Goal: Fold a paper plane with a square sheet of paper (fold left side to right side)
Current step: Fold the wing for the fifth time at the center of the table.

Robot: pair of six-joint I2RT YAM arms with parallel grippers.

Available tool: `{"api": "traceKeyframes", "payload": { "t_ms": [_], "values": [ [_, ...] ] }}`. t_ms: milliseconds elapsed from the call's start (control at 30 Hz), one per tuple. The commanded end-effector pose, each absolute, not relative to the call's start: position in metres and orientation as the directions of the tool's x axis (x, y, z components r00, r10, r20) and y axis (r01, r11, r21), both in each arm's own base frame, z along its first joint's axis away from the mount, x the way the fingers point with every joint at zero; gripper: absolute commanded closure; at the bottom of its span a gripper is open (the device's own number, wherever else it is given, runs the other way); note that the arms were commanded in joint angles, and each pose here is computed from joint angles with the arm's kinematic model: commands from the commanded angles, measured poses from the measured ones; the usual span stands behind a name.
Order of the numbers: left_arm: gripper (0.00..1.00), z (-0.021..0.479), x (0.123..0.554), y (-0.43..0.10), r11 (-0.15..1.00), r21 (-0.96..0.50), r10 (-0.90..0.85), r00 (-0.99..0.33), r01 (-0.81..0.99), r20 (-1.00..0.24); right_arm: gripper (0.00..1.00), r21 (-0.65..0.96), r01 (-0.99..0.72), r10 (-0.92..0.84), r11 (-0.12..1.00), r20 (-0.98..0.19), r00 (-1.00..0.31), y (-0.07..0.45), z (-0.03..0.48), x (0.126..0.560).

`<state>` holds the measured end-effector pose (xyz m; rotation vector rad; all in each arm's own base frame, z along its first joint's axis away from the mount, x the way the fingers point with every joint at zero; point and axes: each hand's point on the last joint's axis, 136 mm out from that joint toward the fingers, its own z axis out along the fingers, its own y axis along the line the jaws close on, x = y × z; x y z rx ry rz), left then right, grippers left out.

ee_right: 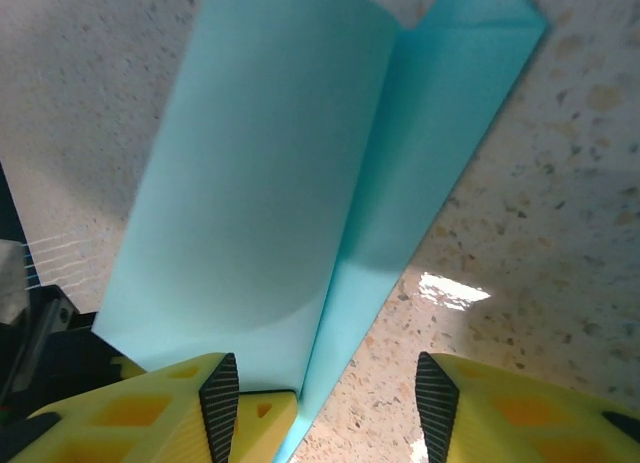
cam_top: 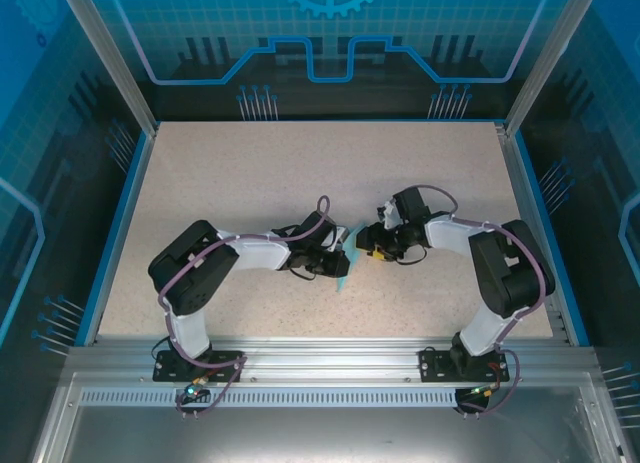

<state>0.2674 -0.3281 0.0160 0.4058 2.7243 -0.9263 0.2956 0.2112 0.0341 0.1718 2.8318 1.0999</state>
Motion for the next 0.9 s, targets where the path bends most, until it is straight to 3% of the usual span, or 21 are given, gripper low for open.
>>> {"api": "traceKeyframes", "payload": {
  "t_ms": [0, 400, 867],
  "values": [
    [0.85, 0.002, 0.262, -0.327, 0.765, -0.562, 0.205, -0.946, 0.314, -0.251, 0.46, 0.678, 0.059, 0.132, 0.733, -0.056, -0.99, 0.221, 0.038, 0.301],
    [0.84, -0.007, 0.259, -0.33, 0.763, -0.568, 0.224, -0.95, 0.309, -0.216, 0.43, 0.632, 0.085, 0.144, 0.771, -0.043, -0.989, 0.218, 0.032, 0.306],
    [0.71, 0.006, 0.257, -0.332, 0.736, -0.59, 0.229, -0.942, 0.332, -0.244, 0.49, 0.534, 0.144, 0.147, 0.833, 0.038, -0.988, 0.206, 0.002, 0.297]
  ]
}}
